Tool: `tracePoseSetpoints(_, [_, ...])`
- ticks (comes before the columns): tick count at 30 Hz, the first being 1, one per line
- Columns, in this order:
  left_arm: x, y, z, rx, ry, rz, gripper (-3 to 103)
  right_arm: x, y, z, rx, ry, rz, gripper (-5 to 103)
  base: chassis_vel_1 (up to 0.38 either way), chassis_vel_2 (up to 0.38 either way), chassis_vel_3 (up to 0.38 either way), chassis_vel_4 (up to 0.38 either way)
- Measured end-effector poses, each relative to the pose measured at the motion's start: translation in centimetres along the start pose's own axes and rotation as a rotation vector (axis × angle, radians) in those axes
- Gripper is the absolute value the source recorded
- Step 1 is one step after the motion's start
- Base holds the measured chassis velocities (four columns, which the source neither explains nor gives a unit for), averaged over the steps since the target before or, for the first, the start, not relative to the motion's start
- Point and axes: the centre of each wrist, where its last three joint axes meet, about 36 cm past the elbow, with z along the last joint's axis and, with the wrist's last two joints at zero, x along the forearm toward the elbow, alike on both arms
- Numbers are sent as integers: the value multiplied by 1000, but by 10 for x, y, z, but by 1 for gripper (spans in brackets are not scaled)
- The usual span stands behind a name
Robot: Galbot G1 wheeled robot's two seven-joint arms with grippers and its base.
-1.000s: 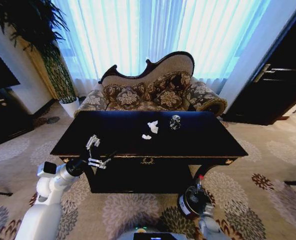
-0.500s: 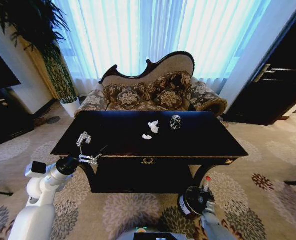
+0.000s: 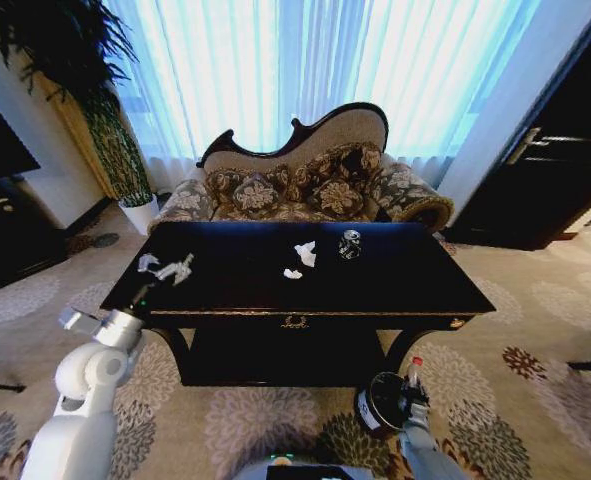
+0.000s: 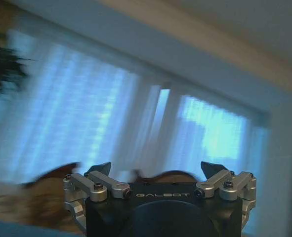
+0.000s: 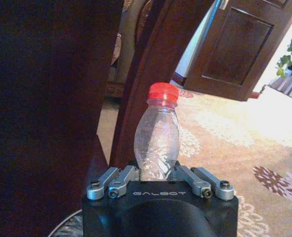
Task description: Move to the front of the table and place the trash on the table into the trash bin.
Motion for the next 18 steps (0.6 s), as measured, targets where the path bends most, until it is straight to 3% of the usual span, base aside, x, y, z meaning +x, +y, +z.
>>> tracePoseSetpoints(2, [-3,-3,-7,-12,16,-125,100,0,1,0,4,-1,-6,24,0,0,0,0])
tracePoseSetpoints(3, [-3,-3,-7,-12,16,-125,100,0,1,0,4,-1,-6,24,0,0,0,0])
tracePoseSetpoints(6, [-3,4,-9,-18,44,-256,100,1,4,1,2,0,-14,24,0,0,0,0])
tracePoseSetpoints(10, [0,9,-8,-18,53,-277,100,0,6,0,3,-1,-18,24,0,0,0,0])
tracePoseSetpoints(18, [0,6,-11,-17,30,-243,100,4,10,1,3,6,-35,20,0,0,0,0])
